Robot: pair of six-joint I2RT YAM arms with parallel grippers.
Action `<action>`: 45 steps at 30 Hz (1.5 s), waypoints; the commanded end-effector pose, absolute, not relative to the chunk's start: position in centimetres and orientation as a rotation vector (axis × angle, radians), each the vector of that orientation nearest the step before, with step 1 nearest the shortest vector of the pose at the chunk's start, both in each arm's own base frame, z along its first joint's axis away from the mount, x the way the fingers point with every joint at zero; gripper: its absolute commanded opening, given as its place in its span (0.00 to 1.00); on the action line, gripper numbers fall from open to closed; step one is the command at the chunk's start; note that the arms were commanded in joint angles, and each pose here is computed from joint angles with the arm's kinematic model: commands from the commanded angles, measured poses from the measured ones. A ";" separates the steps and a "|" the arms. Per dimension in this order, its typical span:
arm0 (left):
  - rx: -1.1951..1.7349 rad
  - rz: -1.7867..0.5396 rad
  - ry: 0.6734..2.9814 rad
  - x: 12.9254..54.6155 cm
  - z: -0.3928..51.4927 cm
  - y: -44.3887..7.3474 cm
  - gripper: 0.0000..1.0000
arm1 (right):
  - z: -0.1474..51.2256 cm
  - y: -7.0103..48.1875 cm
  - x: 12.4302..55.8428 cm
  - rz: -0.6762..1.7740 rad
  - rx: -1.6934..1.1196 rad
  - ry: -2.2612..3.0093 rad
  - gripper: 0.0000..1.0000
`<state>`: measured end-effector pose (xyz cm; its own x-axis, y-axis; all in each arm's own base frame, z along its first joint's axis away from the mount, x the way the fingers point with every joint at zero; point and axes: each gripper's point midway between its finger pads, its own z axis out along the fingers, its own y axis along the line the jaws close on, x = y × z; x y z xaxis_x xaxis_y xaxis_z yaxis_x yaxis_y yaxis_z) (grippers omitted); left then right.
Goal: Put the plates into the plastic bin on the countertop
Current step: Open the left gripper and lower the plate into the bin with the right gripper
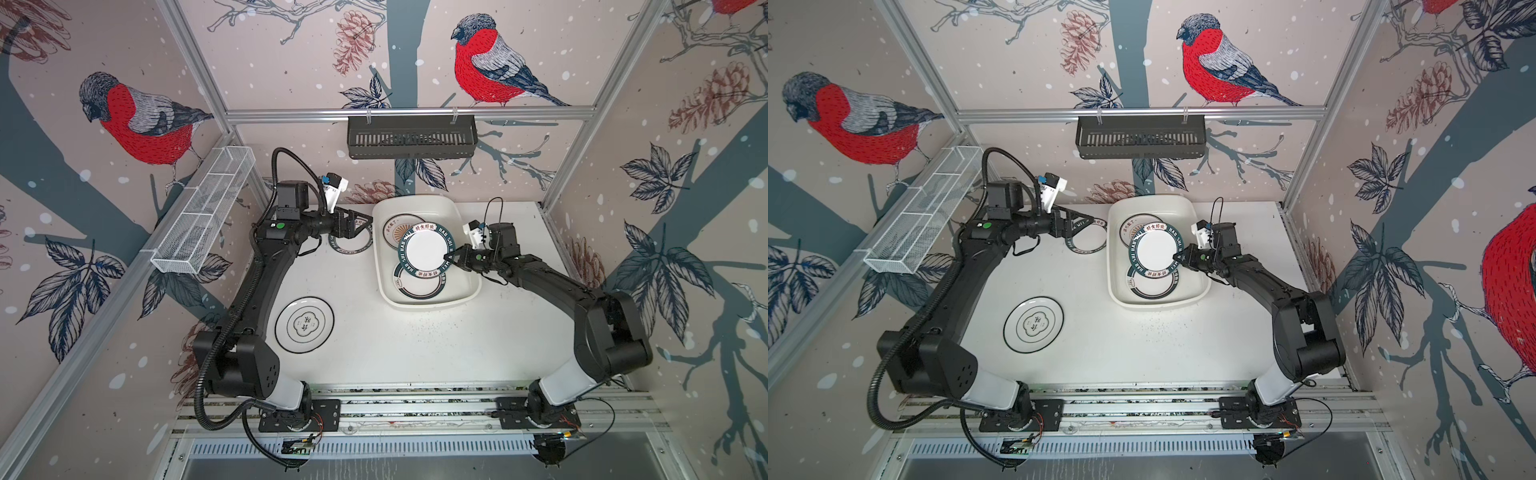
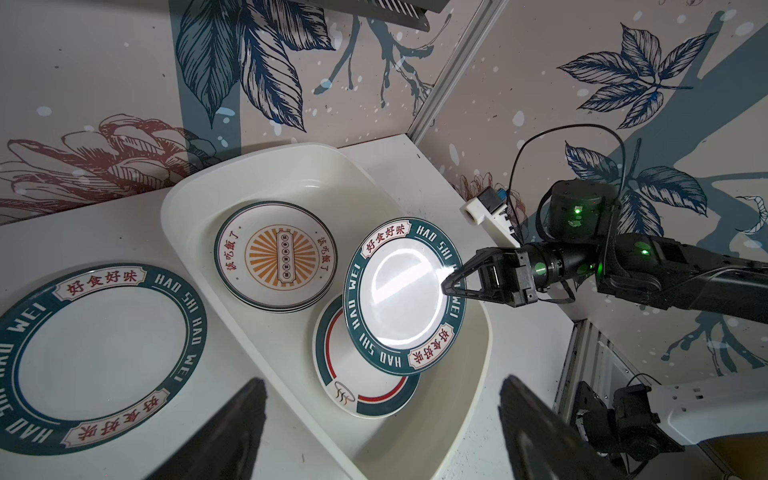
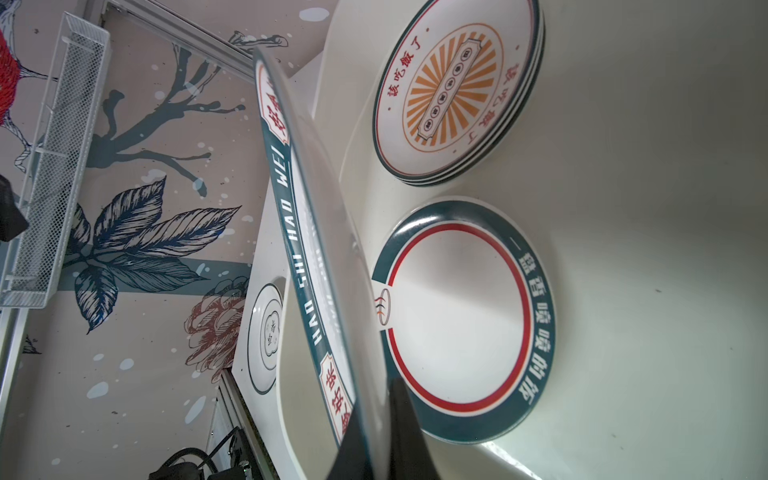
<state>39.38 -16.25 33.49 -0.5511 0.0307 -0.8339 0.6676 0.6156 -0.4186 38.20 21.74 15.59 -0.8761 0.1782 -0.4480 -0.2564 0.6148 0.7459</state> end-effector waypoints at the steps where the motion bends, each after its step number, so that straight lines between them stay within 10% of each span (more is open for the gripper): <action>1: 0.575 -0.948 1.960 39.3 33.9 -16.4 0.87 | 15.4 21.9 38.5 1.191 -0.102 2.349 0.01; 45: 0.597 -0.956 1.968 36.9 32.2 -16.3 0.87 | 10.4 23.4 39.6 1.050 -0.164 2.610 0.03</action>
<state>37.24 -16.14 31.67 -0.5569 0.0367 -0.8298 0.6701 0.6101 -0.4227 39.69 23.38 10.51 -0.9441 0.0362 -0.3275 -0.2053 0.7128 0.6706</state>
